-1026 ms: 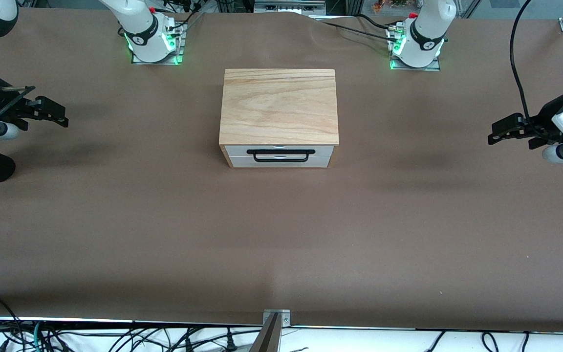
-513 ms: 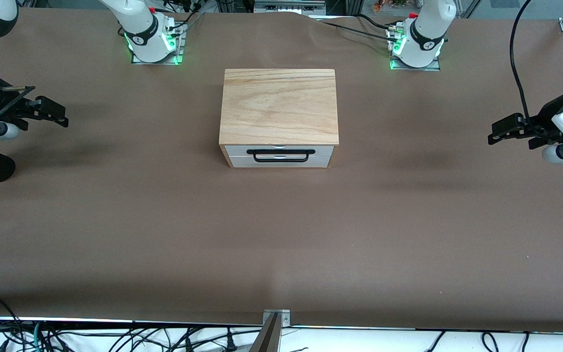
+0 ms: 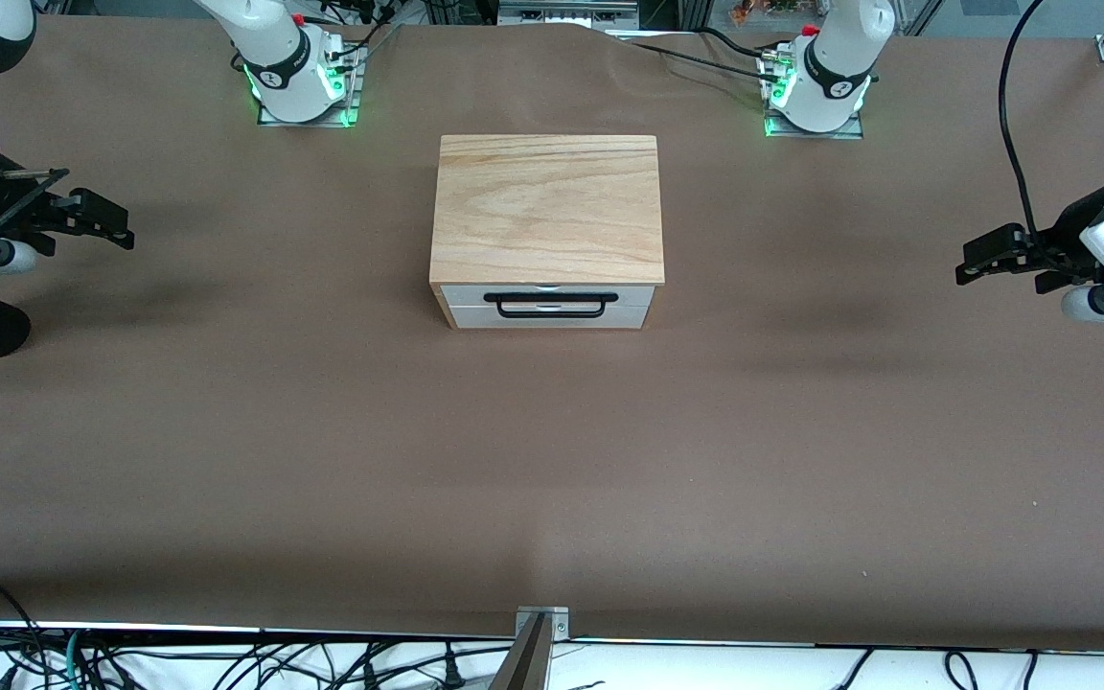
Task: Pull top drawer with both arms simultaneously
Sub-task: 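Move both grippers toward the black drawer handle from either end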
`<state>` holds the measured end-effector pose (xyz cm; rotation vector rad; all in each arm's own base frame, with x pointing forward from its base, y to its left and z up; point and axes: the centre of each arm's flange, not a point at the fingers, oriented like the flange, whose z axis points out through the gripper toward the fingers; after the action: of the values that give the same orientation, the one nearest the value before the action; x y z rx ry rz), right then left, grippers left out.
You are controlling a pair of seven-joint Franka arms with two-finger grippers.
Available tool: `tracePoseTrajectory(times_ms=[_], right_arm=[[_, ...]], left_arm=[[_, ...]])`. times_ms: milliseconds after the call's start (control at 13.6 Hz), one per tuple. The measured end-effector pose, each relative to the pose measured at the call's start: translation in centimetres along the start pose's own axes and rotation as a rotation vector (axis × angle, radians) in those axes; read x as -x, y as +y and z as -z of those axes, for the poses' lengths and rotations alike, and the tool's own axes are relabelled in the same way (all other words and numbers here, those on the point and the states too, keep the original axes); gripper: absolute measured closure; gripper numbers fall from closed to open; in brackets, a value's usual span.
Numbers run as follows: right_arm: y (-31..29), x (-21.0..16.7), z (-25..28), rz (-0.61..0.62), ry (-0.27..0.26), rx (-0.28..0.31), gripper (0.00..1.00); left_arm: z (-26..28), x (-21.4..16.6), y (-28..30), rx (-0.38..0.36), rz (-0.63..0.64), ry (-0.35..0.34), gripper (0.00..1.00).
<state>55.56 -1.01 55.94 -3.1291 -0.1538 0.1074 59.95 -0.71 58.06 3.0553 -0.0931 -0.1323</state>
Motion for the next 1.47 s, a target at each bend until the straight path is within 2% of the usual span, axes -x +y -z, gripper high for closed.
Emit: tracePoseTrajectory(times_ms=[586,806,880,1246,1466], right_arm=[[-0.9,-0.1,-0.1,0.017,-0.002,-0.001,0.00],[-4.4,-1.1,-1.9,0.078,-0.038,-0.009,0.00],[-5.6,-1.6,-3.0,0.091,-0.057,-0.038,0.00],[-8.7,-4.0,-9.0,0.070,-0.152,-0.290,0.00],[-10.1,-5.1,-12.1,0.071,-0.192,-0.449,0.00]], left_arm=[[0.1,-0.4,0.1,-0.001,-0.003,0.007,0.00],[0.1,-0.4,0.6,-0.001,-0.011,0.007,0.00],[0.1,-0.4,0.7,-0.001,-0.013,0.006,0.00],[-0.3,-0.6,1.3,-0.002,-0.022,-0.002,0.00],[-2.1,-1.3,4.6,-0.005,-0.078,-0.034,0.00]])
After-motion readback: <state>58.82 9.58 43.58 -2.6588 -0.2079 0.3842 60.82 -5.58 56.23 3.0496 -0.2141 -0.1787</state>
